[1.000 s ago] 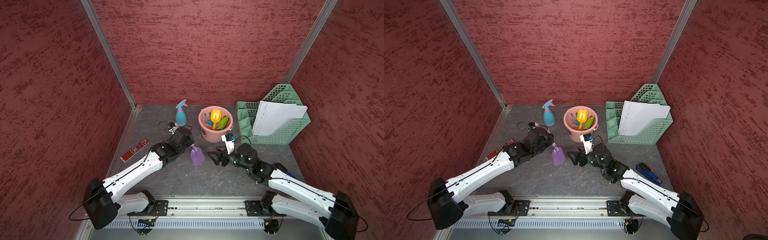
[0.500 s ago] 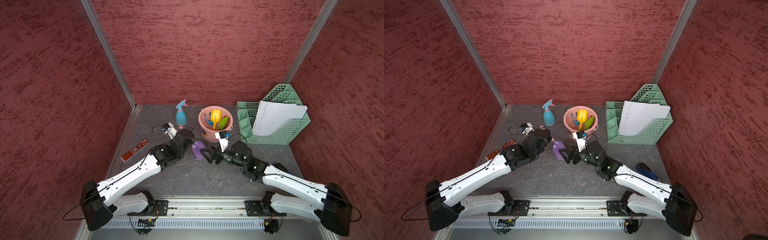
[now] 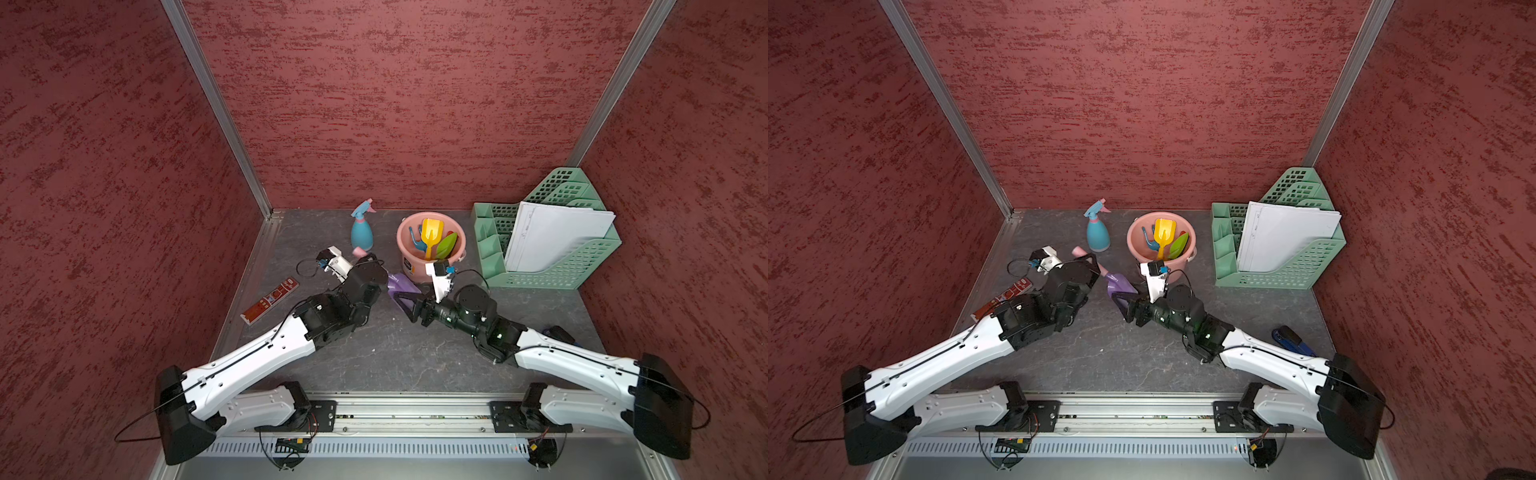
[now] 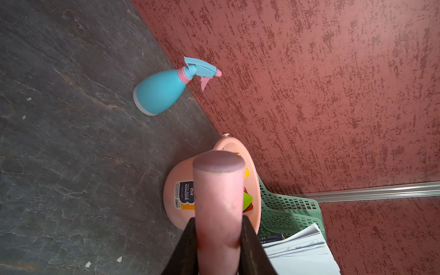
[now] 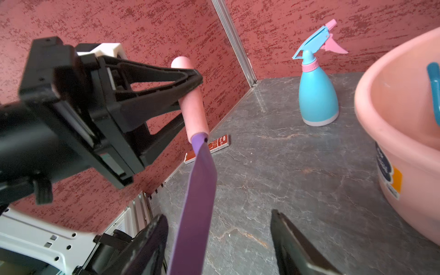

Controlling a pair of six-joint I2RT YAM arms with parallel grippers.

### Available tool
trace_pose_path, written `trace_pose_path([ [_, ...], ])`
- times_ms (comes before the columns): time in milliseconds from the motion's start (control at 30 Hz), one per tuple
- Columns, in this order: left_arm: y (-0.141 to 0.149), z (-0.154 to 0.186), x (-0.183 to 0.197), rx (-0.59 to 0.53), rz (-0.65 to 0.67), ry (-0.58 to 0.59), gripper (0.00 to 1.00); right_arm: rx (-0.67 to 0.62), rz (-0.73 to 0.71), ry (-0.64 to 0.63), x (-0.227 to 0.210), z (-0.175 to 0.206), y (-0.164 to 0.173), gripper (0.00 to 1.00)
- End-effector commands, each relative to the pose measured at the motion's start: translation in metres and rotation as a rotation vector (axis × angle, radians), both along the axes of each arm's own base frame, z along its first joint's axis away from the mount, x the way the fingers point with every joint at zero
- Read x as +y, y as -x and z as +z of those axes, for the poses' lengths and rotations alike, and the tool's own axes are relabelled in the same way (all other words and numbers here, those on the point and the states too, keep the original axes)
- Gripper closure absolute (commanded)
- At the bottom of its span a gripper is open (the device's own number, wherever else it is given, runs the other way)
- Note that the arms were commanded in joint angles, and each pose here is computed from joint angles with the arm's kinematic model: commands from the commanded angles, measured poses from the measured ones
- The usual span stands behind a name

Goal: Organize the gardening tools
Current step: Pick up the gardening tool from the center of the board.

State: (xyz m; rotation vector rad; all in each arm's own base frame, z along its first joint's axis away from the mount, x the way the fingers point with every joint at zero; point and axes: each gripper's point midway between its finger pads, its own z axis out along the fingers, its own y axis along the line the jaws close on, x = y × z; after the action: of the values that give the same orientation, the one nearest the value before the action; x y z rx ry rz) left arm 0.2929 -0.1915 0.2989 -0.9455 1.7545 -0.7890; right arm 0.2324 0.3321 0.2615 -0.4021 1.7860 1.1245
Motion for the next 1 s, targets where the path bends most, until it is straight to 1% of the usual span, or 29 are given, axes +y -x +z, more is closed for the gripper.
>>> trace_pose_path([
  [0,0.002,0.019,0.000,-0.049,0.026,0.075,1.00,-0.059,-0.043,-0.073,0.003,0.031,-0.007,0.37],
  [167,0.006,0.018,0.002,-0.055,0.030,0.082,1.00,-0.066,-0.060,-0.102,0.001,0.033,-0.007,0.58],
  [200,0.007,0.018,0.002,-0.056,0.031,0.082,1.00,-0.064,-0.066,-0.104,0.000,0.033,-0.007,0.64],
  [300,0.009,0.019,0.005,-0.059,0.037,0.083,1.00,-0.052,-0.080,-0.090,-0.001,0.031,-0.009,0.80],
  [400,0.010,0.018,0.007,-0.058,0.041,0.075,1.00,-0.045,-0.081,-0.085,0.000,0.030,-0.010,0.93],
  [467,0.011,0.019,0.007,-0.059,0.039,0.074,1.00,-0.036,-0.080,-0.073,0.001,0.028,-0.010,0.99],
  [533,0.011,0.019,0.007,-0.060,0.032,0.057,1.00,-0.028,-0.077,-0.049,0.002,0.027,-0.010,1.00],
  [567,0.011,0.019,0.007,-0.062,0.027,0.046,0.98,-0.028,-0.075,-0.037,0.002,0.028,-0.010,1.00],
  [600,0.011,0.021,0.008,-0.067,0.017,0.023,0.83,-0.026,-0.074,-0.008,0.001,0.027,-0.009,1.00],
  [633,0.011,0.023,0.007,-0.071,-0.003,-0.014,0.64,-0.025,-0.081,0.028,-0.002,0.026,-0.010,1.00],
  [667,0.012,0.025,0.008,-0.077,-0.026,-0.059,0.50,-0.025,-0.088,0.063,-0.005,0.026,-0.010,1.00],
  [700,0.012,0.028,0.006,-0.084,-0.063,-0.111,0.38,-0.028,-0.098,0.108,-0.011,0.026,-0.009,1.00],
  [733,0.012,0.030,0.005,-0.091,-0.098,-0.161,0.30,-0.031,-0.109,0.150,-0.015,0.027,-0.009,1.00],
  [800,0.015,0.034,0.006,-0.098,-0.176,-0.287,0.17,-0.036,-0.121,0.268,-0.029,0.029,-0.006,1.00],
  [867,0.020,0.035,0.008,-0.092,-0.249,-0.409,0.09,-0.036,-0.124,0.365,-0.040,0.032,-0.003,1.00],
  [933,0.025,0.039,0.007,-0.113,-0.341,-0.546,0.04,-0.034,-0.113,0.454,-0.051,0.035,0.002,1.00],
  [967,0.029,0.041,0.002,-0.141,-0.413,-0.625,0.03,-0.030,-0.096,0.495,-0.055,0.038,0.006,1.00],
])
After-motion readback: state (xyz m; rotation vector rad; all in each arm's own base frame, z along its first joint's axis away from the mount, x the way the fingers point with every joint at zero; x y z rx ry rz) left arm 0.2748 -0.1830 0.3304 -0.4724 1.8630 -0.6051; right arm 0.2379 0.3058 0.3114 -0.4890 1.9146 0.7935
